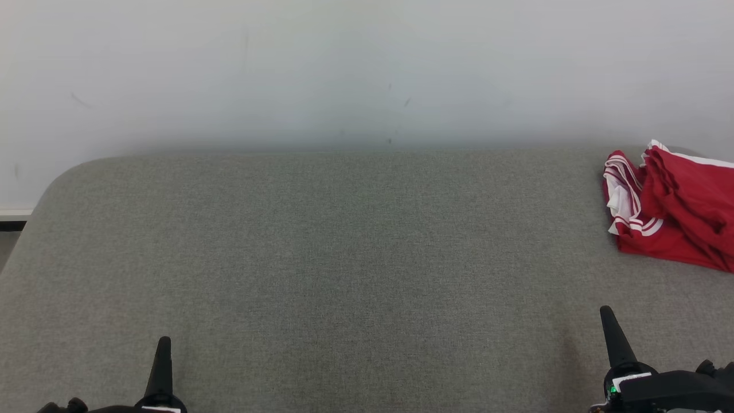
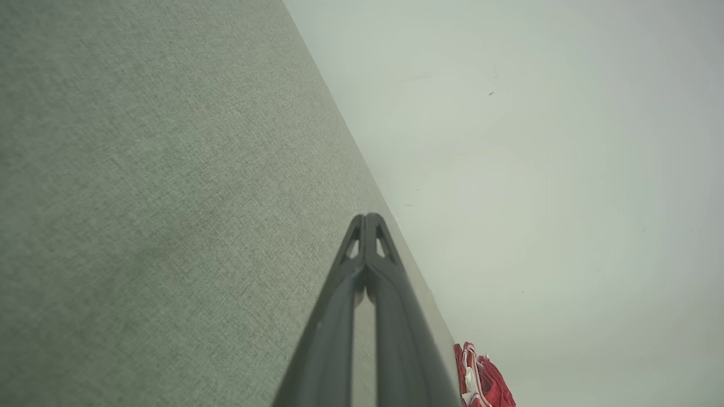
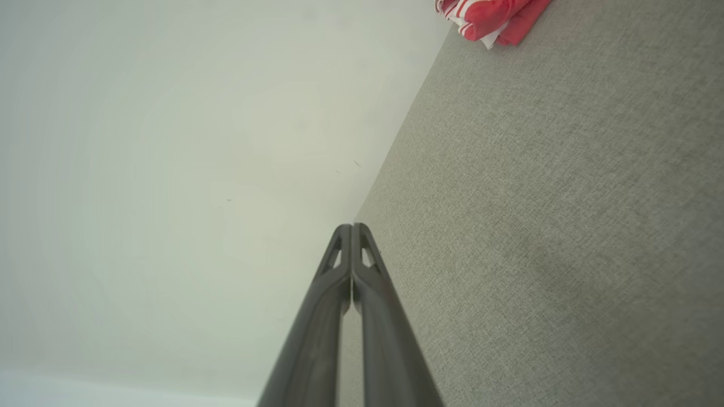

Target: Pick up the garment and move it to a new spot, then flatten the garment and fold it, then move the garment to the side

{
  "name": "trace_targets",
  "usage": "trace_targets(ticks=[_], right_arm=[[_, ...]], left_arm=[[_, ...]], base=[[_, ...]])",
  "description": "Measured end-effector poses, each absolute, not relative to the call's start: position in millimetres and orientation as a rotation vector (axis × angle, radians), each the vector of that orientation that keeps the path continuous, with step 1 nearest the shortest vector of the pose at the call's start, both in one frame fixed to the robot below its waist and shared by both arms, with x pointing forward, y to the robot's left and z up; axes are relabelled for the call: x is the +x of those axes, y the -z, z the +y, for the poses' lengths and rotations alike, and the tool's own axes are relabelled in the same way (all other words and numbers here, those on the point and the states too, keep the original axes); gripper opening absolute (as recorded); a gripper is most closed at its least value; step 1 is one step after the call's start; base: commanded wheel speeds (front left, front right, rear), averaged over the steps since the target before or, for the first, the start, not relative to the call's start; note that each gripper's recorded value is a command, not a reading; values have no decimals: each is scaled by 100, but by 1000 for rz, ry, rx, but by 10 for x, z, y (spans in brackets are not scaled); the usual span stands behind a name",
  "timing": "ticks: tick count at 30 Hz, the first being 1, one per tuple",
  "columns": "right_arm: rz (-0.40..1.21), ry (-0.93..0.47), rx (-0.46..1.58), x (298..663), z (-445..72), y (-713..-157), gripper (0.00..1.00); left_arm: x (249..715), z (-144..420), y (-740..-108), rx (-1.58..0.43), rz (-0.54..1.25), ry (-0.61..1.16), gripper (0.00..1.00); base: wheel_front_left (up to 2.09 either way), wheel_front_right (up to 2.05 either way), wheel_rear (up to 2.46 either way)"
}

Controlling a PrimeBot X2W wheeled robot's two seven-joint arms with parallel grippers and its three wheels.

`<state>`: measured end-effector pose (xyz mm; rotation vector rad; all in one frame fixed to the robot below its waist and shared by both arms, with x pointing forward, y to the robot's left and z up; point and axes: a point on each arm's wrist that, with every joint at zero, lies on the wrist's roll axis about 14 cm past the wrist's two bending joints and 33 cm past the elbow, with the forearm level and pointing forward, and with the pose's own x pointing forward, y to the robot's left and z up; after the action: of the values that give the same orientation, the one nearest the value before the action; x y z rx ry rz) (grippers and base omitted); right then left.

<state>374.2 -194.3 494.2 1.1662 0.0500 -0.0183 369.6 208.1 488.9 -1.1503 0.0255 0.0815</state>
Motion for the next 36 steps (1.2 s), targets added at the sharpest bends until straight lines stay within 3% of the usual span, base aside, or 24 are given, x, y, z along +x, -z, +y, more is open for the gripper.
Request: trace_targets(ticks=[36], right_arm=[[20, 14, 1460, 3840, -1987, -5015, 0]], left_arm=[[3826, 2024, -4995, -1454, 15, -33, 0]], base=[[0, 0, 0]])
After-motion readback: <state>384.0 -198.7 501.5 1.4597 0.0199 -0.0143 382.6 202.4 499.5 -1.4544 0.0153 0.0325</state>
